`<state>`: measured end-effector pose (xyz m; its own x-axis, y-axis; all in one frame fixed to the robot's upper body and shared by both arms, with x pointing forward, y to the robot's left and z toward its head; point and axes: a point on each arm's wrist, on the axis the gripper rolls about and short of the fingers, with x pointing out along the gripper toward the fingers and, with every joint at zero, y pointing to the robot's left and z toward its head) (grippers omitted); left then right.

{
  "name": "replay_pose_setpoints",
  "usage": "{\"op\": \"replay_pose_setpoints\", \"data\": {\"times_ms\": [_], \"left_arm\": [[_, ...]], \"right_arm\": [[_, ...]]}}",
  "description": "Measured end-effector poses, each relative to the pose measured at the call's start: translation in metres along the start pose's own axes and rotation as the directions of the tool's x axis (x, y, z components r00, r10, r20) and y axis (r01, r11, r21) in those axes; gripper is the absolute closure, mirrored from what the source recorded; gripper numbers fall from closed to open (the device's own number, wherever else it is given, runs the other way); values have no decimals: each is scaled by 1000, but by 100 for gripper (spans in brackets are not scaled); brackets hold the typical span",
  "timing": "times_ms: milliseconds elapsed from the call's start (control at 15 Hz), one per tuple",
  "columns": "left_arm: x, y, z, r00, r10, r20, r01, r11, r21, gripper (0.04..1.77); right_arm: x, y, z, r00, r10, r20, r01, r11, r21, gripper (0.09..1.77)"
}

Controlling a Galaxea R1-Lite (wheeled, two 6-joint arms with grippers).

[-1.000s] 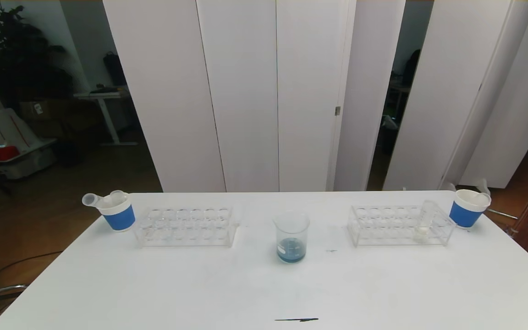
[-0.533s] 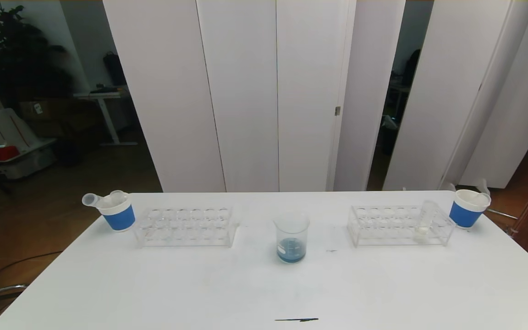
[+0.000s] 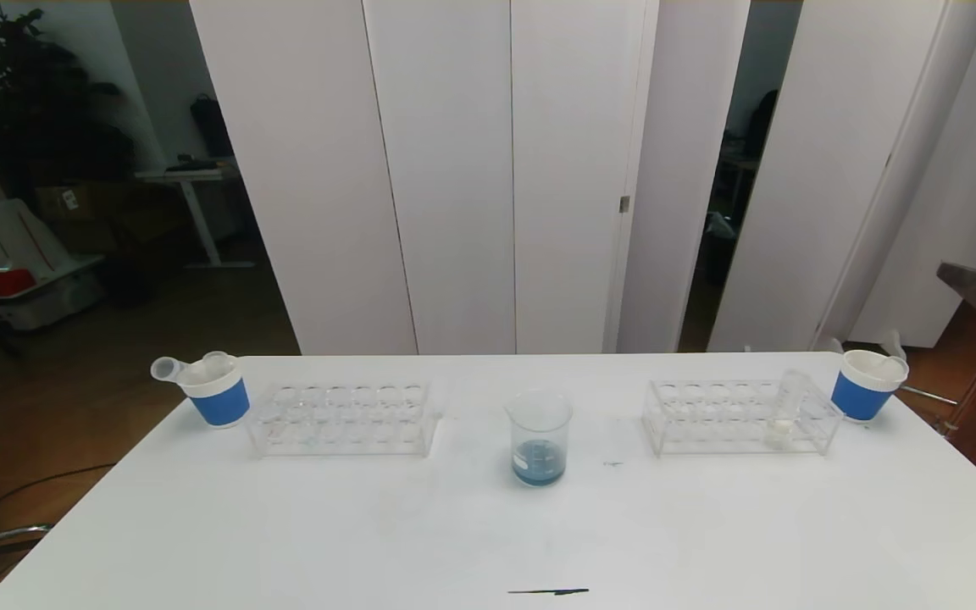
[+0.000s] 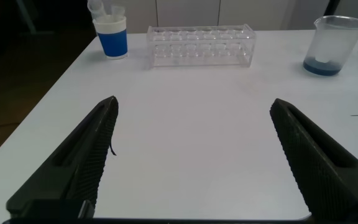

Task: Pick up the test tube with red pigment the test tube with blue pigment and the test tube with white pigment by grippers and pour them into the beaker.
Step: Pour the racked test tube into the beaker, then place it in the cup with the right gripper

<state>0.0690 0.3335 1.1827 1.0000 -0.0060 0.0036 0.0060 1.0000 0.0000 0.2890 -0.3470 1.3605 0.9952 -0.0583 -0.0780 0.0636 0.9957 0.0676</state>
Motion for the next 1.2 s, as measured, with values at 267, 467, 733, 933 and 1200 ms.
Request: {"op": "replay_pose_setpoints", "data": {"times_ms": [267,467,733,933,1200], "left_arm": [[0,0,0,1000,0,0,0,1000,0,6],[0,0,0,1000,0,0,0,1000,0,6],[0,0,0,1000,0,0,0,1000,0,6],[0,0,0,1000,0,0,0,1000,0,6],[0,0,0,1000,0,0,0,1000,0,6]], "right_arm": [[41,3,-49,1000,24,-21,-23,1000,9,11],[51,1,-91,996,23,-81,-23,1000,7,11],[55,-4,-131,989,6,-146,-5,1000,8,11],[63,-5,-147,984,-9,-176,9,1000,3,11],[75,-6,-157,986,-8,-168,8,1000,-3,11]]}}
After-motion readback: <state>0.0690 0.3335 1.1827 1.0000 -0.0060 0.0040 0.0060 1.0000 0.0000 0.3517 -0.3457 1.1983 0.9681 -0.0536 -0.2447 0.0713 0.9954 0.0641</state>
